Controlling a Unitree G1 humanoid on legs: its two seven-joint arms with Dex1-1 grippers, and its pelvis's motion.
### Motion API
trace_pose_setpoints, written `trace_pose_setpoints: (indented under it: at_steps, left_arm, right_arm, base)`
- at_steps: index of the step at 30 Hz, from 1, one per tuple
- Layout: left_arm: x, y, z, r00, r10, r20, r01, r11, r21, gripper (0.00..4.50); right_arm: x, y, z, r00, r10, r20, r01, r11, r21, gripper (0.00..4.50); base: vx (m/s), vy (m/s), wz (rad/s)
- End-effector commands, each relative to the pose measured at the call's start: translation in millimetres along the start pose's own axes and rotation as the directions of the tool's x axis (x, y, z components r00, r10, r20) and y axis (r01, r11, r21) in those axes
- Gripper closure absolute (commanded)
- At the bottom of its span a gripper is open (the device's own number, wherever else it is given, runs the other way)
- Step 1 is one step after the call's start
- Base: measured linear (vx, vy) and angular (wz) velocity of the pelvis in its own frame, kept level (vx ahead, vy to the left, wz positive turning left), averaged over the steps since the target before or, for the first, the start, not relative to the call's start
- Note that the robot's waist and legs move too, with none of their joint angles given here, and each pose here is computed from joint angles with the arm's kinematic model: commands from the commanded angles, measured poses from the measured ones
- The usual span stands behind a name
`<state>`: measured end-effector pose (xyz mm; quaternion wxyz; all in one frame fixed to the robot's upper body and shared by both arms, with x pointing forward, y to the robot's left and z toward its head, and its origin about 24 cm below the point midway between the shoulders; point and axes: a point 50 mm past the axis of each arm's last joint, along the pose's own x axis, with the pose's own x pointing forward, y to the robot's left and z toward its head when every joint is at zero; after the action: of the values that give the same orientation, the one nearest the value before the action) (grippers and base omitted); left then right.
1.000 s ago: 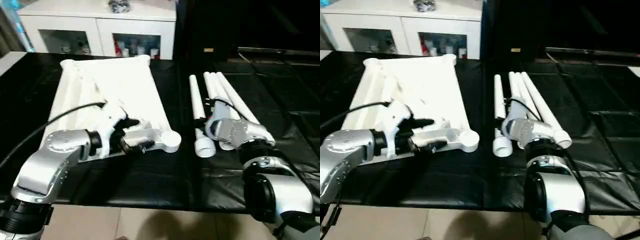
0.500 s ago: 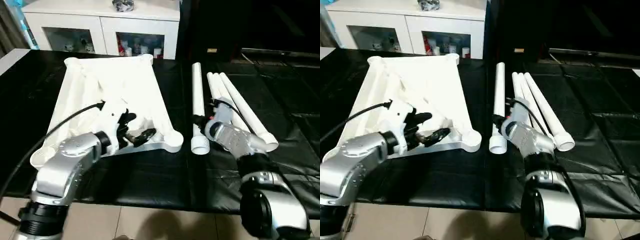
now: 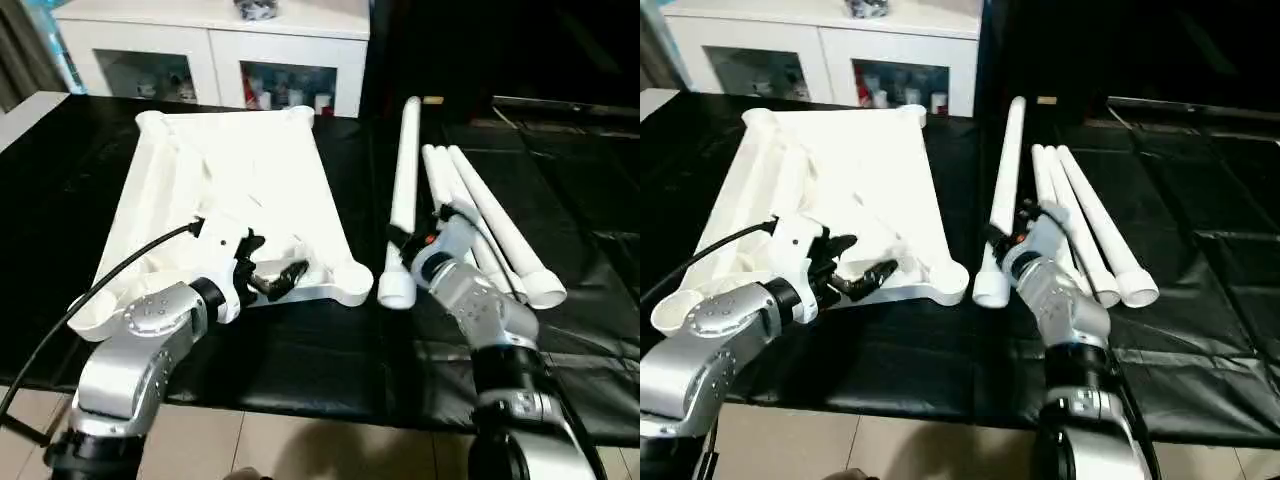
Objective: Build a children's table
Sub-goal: Pick table leg
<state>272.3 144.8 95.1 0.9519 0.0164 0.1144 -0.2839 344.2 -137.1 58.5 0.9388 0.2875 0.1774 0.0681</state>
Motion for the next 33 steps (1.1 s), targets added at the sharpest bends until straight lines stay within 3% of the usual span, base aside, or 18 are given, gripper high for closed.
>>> trace_pose_setpoints:
  at_steps: [1, 11, 17, 20, 26, 29, 33]
  left_arm:
    - [-1, -0.6, 1.4, 0.999, 0.03, 0.016, -0.03, 0.999, 0.014, 0.0]
    - [-3, 6.9, 3.6, 0.996, 0.083, 0.027, -0.084, 0.996, 0.033, 0.0]
    - [-1, 10.9, 9.2, 0.995, 0.087, 0.039, -0.087, 0.996, 0.005, 0.0]
    - [16, 10.7, 35.3, 0.986, 0.017, 0.166, 0.0, 0.995, -0.104, 0.0]
    - [36, 9.6, 60.5, 0.967, -0.064, 0.246, 0.125, 0.962, -0.242, 0.0]
    - [48, -1.0, 83.7, 0.928, -0.164, 0.334, 0.282, 0.896, -0.343, 0.0]
    - [54, -13.0, 98.6, 0.879, -0.233, 0.416, 0.404, 0.828, -0.39, 0.0]
  right_arm:
    - [-6.0, 0.8, 6.7, 0.999, 0.007, 0.049, -0.006, 1.0, -0.018, 2.68]
    - [-15.3, -0.5, 13.0, 0.995, 0.019, 0.101, -0.015, 0.999, -0.045, 2.68]
    - [-17.6, 10.7, 24.5, 0.981, 0.113, 0.16, -0.105, 0.993, -0.058, 2.68]
    - [-18.1, 36.0, 33.2, 0.937, 0.304, 0.172, -0.296, 0.953, -0.073, 2.68]
    - [-24.0, 54.8, 40.1, 0.858, 0.482, 0.178, -0.477, 0.876, -0.071, 2.68]
    - [-38.1, 63.4, 45.9, 0.777, 0.594, 0.207, -0.599, 0.8, -0.047, 2.68]
    - [-48.0, 68.7, 47.1, 0.722, 0.661, 0.204, -0.666, 0.744, -0.057, 2.68]
  base:
    - [0.0, 0.0, 0.0]
    - [0.0, 0.0, 0.0]
    - [0.0, 0.0, 0.0]
    - [0.0, 0.0, 0.0]
    - [0.0, 0.0, 0.0]
    - [0.0, 0.0, 0.0]
    - [0.0, 0.0, 0.0]
